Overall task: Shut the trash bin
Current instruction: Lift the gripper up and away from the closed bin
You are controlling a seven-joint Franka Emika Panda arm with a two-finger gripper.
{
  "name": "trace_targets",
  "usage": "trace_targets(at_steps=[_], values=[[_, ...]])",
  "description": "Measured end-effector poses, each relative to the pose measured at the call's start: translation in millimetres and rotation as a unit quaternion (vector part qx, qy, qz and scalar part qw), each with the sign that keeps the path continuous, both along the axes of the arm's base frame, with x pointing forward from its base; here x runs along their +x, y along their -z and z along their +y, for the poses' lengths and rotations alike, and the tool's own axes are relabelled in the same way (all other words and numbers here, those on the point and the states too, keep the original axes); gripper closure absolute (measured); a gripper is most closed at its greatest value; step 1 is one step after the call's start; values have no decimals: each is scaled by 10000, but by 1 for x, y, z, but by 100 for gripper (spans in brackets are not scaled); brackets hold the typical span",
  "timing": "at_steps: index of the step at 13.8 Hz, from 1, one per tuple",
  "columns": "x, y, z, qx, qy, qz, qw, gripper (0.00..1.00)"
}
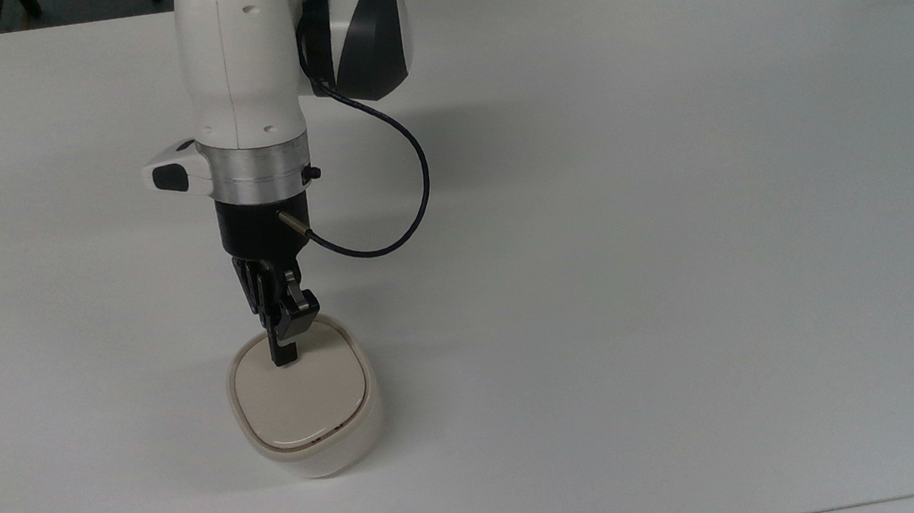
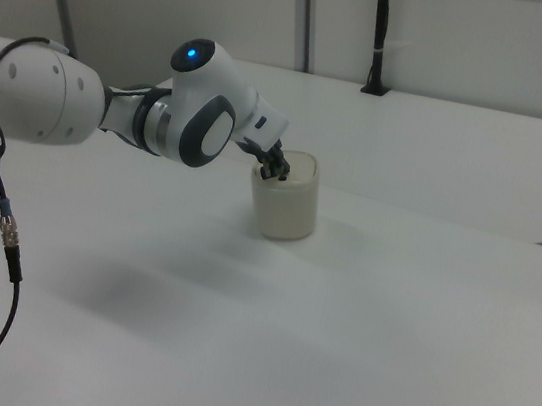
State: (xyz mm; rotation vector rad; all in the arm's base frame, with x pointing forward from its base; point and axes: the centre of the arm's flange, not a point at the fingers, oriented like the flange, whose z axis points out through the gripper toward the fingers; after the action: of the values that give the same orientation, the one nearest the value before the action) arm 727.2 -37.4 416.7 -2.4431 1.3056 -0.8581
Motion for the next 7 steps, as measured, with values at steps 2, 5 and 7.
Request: trace_targets(at_steps=[2, 5, 7], values=[[-4, -6, -2, 10, 23, 169, 9999, 99], [-18, -44, -4, 42, 57, 487, 9988, 99], [-35, -81, -4, 71, 76, 699, 9975, 99]])
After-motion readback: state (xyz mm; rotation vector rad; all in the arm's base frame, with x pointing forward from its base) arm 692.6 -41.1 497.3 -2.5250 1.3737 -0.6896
